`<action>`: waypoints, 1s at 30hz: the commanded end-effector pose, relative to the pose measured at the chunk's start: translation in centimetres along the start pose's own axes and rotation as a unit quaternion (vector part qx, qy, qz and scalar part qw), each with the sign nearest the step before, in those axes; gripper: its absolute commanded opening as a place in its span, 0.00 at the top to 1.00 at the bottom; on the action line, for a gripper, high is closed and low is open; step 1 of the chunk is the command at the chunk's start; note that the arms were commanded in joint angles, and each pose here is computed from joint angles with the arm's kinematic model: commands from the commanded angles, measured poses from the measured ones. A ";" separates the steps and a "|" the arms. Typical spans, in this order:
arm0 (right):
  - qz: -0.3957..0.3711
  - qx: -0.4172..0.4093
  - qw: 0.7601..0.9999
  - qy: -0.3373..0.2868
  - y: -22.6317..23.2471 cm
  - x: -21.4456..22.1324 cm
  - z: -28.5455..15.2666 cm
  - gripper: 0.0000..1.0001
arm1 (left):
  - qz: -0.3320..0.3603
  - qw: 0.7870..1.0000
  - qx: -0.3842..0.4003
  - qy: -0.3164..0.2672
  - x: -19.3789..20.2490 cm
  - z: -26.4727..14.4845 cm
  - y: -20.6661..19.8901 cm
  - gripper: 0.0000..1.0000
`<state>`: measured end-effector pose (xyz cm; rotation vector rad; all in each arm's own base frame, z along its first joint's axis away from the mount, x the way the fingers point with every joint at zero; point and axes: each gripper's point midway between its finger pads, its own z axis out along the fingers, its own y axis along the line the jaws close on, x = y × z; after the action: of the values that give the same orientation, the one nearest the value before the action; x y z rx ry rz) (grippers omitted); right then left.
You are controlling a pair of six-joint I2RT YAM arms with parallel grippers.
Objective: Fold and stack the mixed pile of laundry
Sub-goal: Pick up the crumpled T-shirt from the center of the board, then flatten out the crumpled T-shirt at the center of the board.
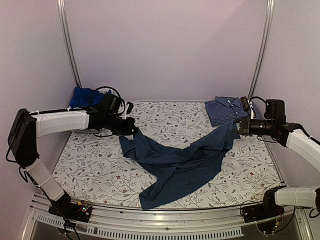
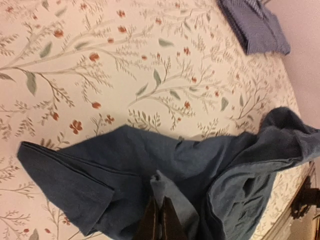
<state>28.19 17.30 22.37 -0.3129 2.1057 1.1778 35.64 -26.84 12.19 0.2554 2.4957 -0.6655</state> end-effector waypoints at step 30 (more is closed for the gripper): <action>-0.297 0.028 0.884 -0.360 28.9 -22.3 -24.8 1.00 | 0.064 0.838 0.181 -0.510 -11.5 -43.5 -17.9 1.00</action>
<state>20.85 10.47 63.39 -0.3767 1.2824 0.7172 21.03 -20.47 55.49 0.1335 1.3805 -0.9573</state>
